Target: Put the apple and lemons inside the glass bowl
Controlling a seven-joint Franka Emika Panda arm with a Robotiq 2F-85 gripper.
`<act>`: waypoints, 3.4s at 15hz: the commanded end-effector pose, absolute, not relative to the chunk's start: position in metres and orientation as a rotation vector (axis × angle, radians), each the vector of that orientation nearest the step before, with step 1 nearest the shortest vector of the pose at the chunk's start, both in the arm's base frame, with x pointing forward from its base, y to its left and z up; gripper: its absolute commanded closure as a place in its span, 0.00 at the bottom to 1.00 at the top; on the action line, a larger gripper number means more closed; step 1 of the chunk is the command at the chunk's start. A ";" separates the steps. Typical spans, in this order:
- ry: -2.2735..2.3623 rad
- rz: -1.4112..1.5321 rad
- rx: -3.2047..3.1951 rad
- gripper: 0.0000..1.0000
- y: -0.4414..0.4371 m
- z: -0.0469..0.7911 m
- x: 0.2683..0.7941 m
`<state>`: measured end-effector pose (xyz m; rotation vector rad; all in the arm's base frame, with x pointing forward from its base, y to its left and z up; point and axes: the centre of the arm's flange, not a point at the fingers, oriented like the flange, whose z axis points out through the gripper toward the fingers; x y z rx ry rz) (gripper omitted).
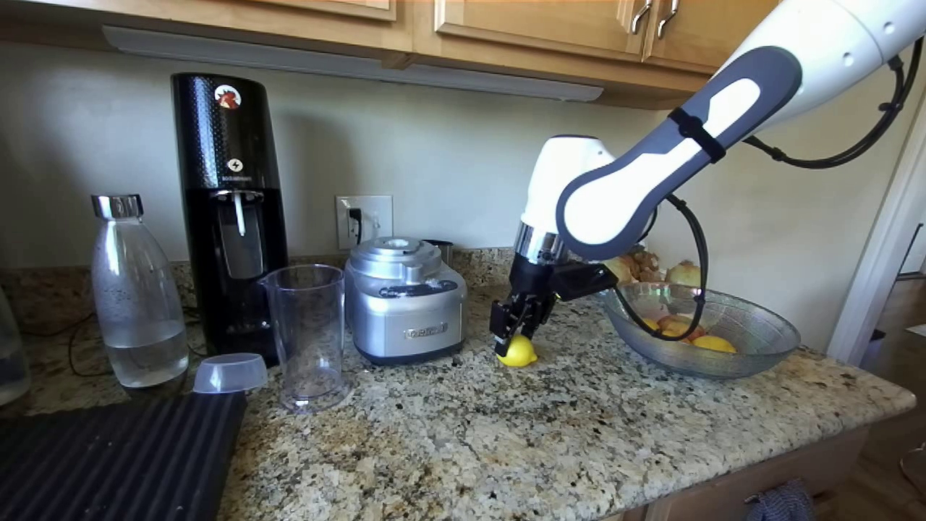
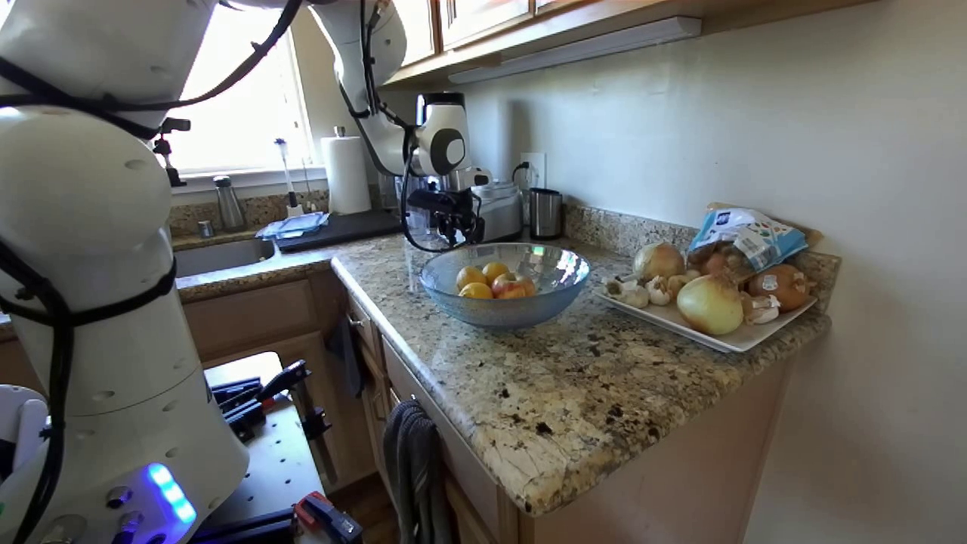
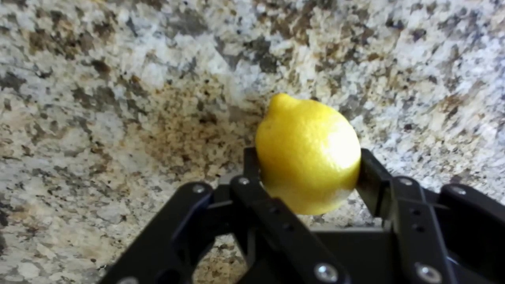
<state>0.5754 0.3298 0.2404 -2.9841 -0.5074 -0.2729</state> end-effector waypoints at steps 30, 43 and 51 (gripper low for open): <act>0.405 -0.143 -3.187 0.66 0.105 0.346 0.496; 0.606 -0.103 -3.202 0.02 0.107 0.330 0.477; 0.468 -0.103 -3.097 0.00 0.134 0.373 0.461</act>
